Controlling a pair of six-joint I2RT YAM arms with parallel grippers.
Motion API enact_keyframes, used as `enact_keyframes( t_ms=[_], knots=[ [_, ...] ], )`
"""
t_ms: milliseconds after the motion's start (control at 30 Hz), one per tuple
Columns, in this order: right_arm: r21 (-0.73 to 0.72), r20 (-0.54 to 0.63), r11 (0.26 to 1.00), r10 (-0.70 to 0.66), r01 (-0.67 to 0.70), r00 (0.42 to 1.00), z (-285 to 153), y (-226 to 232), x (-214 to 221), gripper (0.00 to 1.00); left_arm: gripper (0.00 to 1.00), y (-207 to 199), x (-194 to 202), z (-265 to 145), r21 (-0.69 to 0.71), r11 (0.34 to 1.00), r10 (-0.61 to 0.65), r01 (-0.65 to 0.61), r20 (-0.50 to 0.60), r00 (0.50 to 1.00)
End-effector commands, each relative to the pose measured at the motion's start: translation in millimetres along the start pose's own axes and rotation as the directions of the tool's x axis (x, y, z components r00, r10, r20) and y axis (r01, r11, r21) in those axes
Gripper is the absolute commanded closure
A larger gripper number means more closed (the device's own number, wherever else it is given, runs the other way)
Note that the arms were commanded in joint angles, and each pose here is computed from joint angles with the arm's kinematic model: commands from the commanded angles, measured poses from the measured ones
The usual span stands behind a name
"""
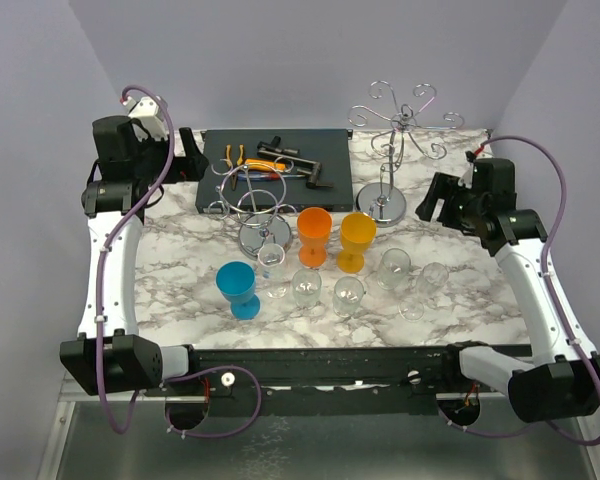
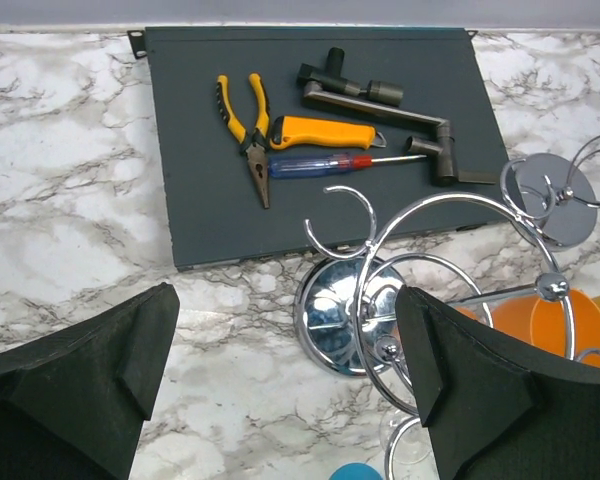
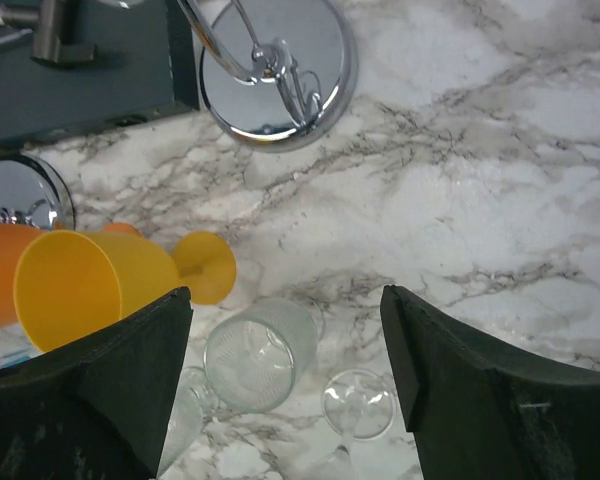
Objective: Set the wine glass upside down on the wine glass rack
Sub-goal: Pick up the wine glass at the center of the board.
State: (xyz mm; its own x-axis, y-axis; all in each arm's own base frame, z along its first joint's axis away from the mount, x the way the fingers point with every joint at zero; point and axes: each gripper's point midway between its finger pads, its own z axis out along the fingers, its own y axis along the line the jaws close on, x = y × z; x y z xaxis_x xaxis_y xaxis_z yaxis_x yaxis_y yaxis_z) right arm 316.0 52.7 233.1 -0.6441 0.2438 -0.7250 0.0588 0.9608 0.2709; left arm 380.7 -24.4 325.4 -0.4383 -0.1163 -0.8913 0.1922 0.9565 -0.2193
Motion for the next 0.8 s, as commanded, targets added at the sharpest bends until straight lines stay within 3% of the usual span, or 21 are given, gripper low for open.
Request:
enact_keyframes(
  t_ms=[0, 300, 533, 767],
  knots=[
    [-0.007, -0.086, 1.000, -0.003, 0.003, 0.996, -12, -3, 31, 0.19, 0.01, -17, 0, -10, 0.072, 0.997, -0.037, 0.039, -0.026, 0.999],
    [-0.097, -0.261, 0.994, 0.033, -0.060, 0.965, -1, 11, 88, 0.30, 0.01, -28, 1, -13, 0.127, 0.990, -0.052, 0.058, -0.051, 0.997],
    [-0.064, -0.346, 0.997, 0.009, -0.033, 0.938, 12, 14, 109, 0.32, 0.01, -30, 1, -12, 0.140, 0.988, -0.052, 0.059, -0.056, 0.997],
    [0.033, -0.385, 0.999, 0.011, 0.001, 0.923, 25, 0, 111, 0.46, 0.01, -32, -1, -13, 0.147, 0.988, -0.046, 0.053, -0.052, 0.998]
  ],
)
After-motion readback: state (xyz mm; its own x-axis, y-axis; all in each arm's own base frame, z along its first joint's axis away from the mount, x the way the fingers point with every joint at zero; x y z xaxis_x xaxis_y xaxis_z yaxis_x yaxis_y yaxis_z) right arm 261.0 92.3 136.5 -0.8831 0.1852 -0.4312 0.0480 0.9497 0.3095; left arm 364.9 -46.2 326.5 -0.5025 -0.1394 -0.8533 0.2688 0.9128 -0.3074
